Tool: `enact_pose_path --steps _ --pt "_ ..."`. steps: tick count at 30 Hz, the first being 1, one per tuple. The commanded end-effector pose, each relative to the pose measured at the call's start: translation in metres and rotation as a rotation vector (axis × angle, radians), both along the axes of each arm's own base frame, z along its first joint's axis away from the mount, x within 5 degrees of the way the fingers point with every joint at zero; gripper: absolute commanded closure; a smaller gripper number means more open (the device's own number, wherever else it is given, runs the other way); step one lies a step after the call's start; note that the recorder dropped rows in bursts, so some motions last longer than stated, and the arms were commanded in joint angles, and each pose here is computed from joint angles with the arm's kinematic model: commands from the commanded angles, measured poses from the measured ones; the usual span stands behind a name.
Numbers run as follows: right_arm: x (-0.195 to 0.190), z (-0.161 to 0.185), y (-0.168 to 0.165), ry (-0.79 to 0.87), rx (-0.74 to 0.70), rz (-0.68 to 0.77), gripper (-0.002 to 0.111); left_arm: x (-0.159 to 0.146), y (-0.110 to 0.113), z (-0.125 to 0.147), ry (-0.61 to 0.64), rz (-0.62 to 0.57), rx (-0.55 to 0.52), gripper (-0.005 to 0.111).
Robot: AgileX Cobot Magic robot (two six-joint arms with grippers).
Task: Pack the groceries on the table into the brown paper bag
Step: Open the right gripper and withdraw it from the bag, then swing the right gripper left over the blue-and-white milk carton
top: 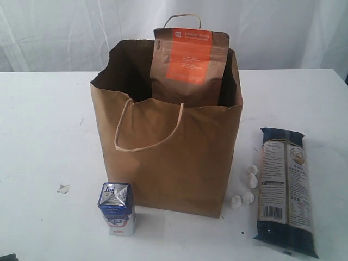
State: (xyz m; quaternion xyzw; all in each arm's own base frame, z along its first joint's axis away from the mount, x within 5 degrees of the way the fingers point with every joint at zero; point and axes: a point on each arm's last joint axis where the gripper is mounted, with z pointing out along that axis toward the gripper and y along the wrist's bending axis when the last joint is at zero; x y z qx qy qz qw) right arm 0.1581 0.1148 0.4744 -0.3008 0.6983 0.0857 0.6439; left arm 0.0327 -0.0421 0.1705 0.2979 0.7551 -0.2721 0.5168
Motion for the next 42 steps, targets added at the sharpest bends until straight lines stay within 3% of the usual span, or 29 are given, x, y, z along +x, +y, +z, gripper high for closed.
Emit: enact_pose_path --steps 1,6,9,14,18,21,26,31,42 --pt "-0.022 0.008 -0.039 0.058 0.069 -0.182 0.046 0.0 0.0 -0.001 0.006 -0.002 -0.003 0.107" --pt "-0.044 0.0 -0.061 0.191 0.045 -0.249 0.046 0.0 0.0 -0.001 0.006 -0.002 -0.003 0.107" --pt "-0.055 -0.009 -0.063 0.303 0.003 -0.205 0.046 0.0 0.0 -0.001 0.006 -0.002 -0.003 0.107" --pt "-0.073 -0.036 -0.048 0.514 -0.166 0.042 0.046 0.0 0.0 -0.001 0.006 -0.002 -0.003 0.107" --pt "-0.077 -0.061 -0.033 0.583 -0.272 0.234 0.046 0.0 0.0 -0.001 0.006 -0.002 -0.003 0.107" --pt "-0.077 -0.08 -0.016 0.599 -0.356 0.42 0.046 0.0 0.0 -0.001 0.006 -0.002 -0.003 0.107" --pt "-0.056 -0.105 0.022 0.58 -0.322 0.632 0.046 0.0 0.0 -0.001 0.006 -0.002 -0.003 0.107" --pt "-0.034 -0.124 0.062 0.56 -0.335 0.684 0.046 0.0 0.0 -0.001 0.006 -0.002 -0.003 0.107" --pt "-0.024 -0.184 0.136 0.435 -0.557 0.875 0.046 0.0 0.0 -0.001 0.006 -0.002 -0.003 0.107"
